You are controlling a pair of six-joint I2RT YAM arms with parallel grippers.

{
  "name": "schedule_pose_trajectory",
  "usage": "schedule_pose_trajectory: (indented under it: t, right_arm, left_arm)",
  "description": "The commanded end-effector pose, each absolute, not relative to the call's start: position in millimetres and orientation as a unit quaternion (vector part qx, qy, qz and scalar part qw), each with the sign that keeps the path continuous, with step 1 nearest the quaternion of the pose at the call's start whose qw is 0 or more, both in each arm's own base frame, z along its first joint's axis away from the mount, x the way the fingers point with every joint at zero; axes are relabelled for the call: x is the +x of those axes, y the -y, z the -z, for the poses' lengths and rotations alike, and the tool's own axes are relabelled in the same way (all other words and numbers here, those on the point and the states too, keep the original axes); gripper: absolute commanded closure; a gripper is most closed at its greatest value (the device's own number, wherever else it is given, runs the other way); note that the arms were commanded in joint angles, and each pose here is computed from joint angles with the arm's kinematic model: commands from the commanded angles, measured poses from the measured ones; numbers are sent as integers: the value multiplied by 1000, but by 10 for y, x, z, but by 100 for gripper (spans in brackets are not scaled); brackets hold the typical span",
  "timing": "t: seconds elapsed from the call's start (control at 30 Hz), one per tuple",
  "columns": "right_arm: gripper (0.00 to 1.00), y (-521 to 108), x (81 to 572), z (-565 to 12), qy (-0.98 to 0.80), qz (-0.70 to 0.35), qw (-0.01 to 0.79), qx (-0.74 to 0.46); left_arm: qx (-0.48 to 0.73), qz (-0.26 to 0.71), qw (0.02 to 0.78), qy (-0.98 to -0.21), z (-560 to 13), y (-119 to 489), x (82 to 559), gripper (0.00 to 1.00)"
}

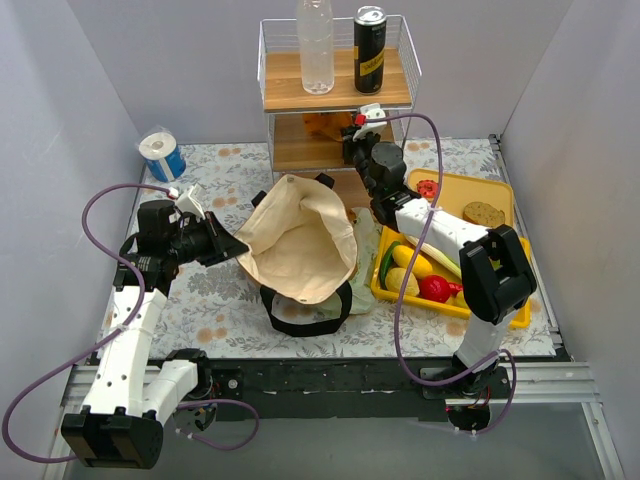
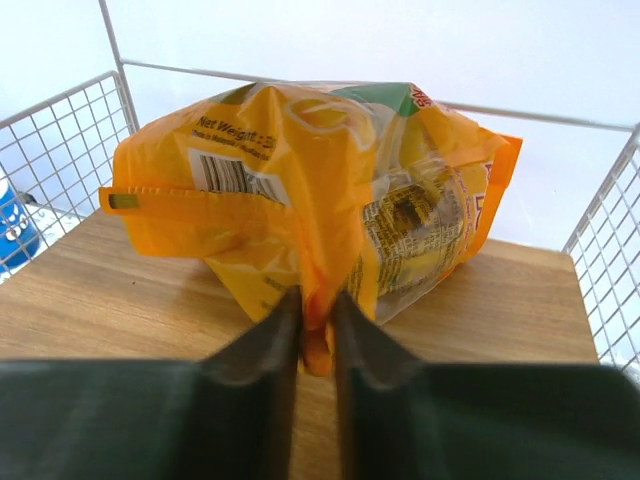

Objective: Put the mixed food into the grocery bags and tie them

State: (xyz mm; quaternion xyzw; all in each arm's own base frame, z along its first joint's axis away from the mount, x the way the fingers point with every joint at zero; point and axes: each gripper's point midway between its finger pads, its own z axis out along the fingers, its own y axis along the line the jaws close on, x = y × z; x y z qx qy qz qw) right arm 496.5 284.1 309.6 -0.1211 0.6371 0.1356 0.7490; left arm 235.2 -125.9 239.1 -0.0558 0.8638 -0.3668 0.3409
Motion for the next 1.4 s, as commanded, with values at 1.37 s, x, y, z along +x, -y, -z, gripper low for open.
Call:
schedule_pose_trajectory:
  t: [1.37]
  right_arm:
    - [99,-3330,1825,-5088,-506,-415,707,-267]
  left_arm:
    - [-47,335,373,-864,-2498,1171,2482,100]
